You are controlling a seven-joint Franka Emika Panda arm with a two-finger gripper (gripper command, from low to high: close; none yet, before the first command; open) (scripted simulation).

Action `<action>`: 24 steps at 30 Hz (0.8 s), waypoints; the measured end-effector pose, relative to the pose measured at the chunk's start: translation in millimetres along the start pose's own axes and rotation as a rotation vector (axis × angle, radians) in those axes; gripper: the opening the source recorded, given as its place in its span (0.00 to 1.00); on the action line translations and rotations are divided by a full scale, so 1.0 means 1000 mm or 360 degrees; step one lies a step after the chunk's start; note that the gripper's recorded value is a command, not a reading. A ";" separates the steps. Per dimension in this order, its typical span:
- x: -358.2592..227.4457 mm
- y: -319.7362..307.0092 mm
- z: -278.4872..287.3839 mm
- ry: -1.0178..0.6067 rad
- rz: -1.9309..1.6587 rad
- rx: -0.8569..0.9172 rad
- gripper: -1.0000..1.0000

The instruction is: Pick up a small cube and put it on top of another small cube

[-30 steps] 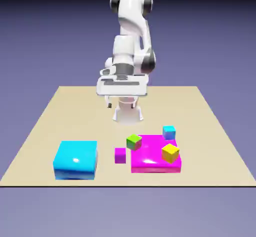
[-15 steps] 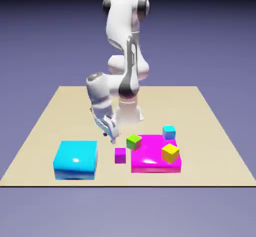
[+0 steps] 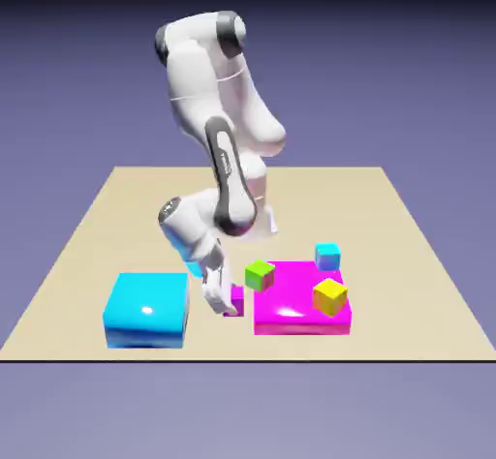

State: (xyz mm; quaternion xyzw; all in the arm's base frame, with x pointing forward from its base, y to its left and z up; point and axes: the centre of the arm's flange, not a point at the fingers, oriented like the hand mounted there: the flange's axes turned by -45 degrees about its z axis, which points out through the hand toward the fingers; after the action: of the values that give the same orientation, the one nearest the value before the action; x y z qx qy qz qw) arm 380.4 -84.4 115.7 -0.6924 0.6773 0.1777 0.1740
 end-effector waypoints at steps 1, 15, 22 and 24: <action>-0.001 -0.001 -0.011 -0.0002 -0.0001 0.0003 0.00; -0.155 -0.073 -0.073 0.0086 -0.0160 -0.0031 0.00; -0.278 -0.081 -0.061 -0.0001 -0.0147 -0.0080 0.00; -0.256 -0.086 -0.073 -0.0001 -0.0072 -0.0038 0.00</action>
State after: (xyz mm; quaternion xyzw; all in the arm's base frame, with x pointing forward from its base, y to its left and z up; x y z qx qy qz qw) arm 462.7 106.7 303.4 -0.7096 0.6591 0.1820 0.1699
